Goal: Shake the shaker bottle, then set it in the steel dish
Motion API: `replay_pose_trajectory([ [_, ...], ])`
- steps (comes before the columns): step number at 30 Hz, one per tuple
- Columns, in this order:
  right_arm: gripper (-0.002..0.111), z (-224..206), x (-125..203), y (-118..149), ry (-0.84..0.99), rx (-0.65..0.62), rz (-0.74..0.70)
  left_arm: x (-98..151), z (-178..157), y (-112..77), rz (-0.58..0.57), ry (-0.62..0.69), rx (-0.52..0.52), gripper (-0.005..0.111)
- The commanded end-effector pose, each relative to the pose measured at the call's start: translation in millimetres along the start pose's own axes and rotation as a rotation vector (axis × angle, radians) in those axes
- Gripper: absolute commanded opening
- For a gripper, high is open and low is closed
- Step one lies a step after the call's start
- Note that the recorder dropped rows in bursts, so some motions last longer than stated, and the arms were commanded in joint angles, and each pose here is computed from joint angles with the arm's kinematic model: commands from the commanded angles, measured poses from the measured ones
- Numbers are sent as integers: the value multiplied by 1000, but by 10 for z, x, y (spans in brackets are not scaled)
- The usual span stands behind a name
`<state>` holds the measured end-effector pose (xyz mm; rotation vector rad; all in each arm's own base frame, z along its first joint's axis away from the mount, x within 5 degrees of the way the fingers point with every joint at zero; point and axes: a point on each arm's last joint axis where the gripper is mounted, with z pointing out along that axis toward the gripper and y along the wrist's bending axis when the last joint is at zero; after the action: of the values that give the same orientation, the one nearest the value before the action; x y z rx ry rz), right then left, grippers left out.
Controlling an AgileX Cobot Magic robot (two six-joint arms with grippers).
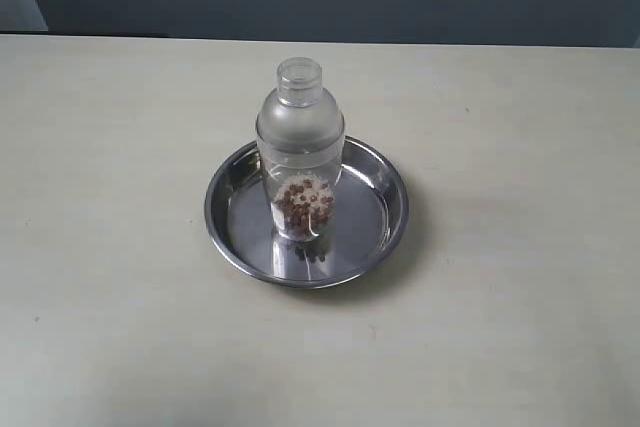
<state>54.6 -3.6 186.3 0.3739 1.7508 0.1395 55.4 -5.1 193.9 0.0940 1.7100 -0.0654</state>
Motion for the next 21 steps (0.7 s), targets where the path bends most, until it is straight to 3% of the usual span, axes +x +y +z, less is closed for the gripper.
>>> replay_pose_trajectory([
  [1, -1, -1, -1, -2, -9, -1, -9, 17, 0, 36, -8, 3, -64, 1],
  [21, -1, -1, -1, -2, -9, -1, -9, 6, -3, 65, -18, -10, -117, 1],
])
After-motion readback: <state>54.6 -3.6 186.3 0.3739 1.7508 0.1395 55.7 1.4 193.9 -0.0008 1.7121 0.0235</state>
